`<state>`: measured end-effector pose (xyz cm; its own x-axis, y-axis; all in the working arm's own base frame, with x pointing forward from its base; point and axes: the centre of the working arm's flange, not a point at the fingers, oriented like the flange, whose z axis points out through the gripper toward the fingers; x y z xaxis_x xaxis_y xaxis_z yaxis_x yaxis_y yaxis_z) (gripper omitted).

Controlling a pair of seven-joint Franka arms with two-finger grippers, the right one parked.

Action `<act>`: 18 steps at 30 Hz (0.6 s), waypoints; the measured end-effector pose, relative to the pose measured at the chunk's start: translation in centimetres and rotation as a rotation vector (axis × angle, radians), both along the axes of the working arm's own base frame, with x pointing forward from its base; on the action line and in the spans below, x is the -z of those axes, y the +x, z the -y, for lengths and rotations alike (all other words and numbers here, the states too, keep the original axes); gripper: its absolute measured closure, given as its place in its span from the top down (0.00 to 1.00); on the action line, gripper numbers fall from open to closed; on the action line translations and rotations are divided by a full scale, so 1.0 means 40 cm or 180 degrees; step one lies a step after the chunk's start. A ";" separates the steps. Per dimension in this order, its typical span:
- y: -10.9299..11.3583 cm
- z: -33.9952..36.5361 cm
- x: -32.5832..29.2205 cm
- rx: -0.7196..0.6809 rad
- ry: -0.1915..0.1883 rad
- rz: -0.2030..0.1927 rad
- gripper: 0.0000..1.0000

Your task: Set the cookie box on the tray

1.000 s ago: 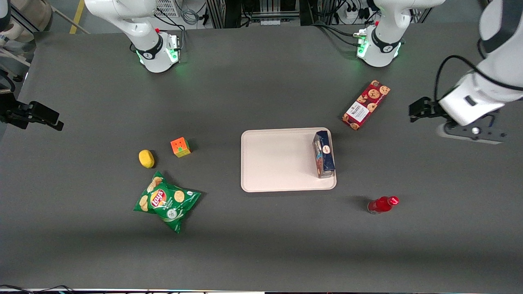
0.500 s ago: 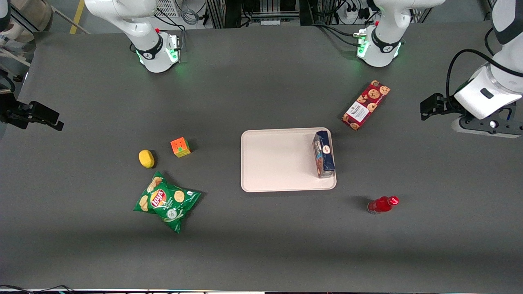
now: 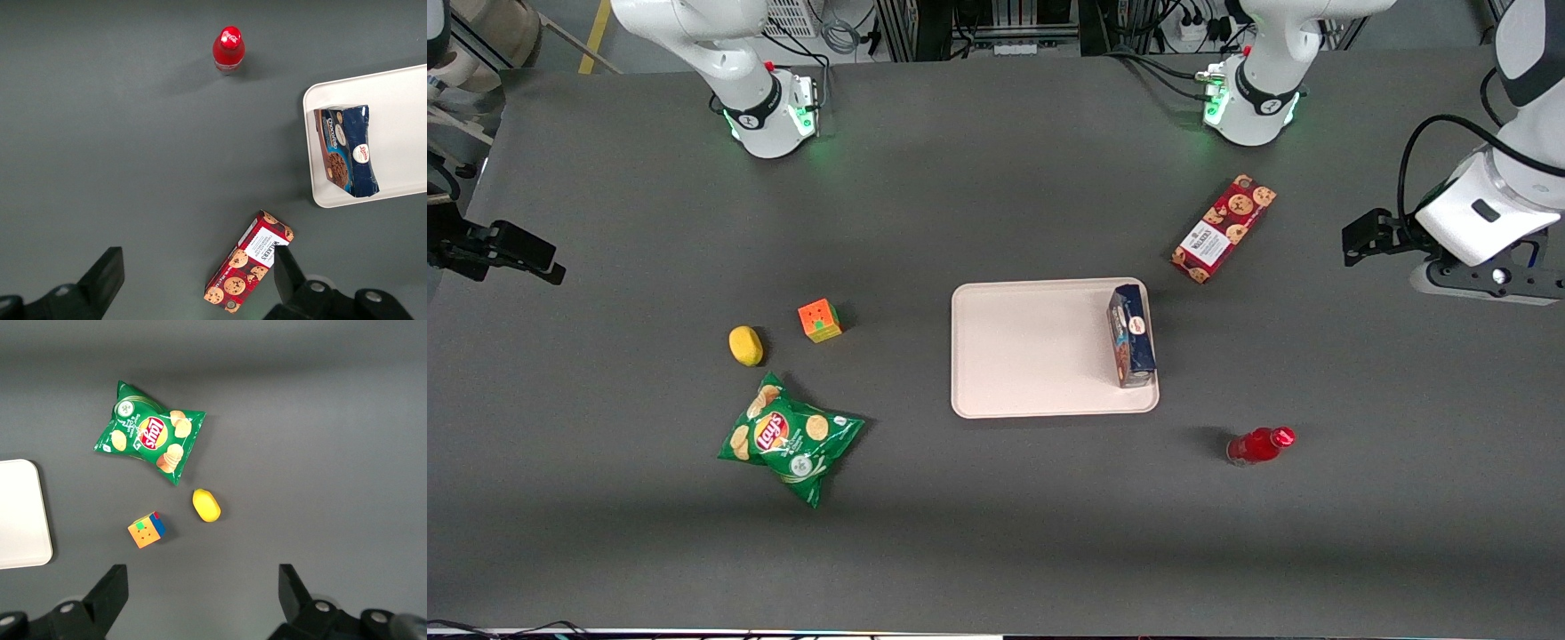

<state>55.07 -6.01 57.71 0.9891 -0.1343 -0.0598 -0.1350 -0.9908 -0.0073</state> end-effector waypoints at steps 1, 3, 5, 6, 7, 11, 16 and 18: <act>0.000 0.000 0.000 -0.0001 0.0000 -0.0001 1.00; 0.000 -0.001 0.001 -0.0001 0.0000 -0.0002 1.00; 0.000 -0.001 0.001 -0.0002 0.0000 -0.0003 1.00; 0.000 -0.001 0.001 -0.0002 0.0000 -0.0003 1.00; 0.000 -0.001 0.002 -0.0002 0.0001 -0.0004 1.00; -0.001 -0.001 0.006 -0.0002 0.0002 -0.0017 1.00; -0.002 0.003 0.012 0.0007 0.0002 -0.0033 1.00; -0.002 0.006 0.014 0.0014 0.0001 -0.0033 1.00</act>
<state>54.98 -6.25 57.17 0.9879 -0.1386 -0.0701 -0.1394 -0.9902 -0.0064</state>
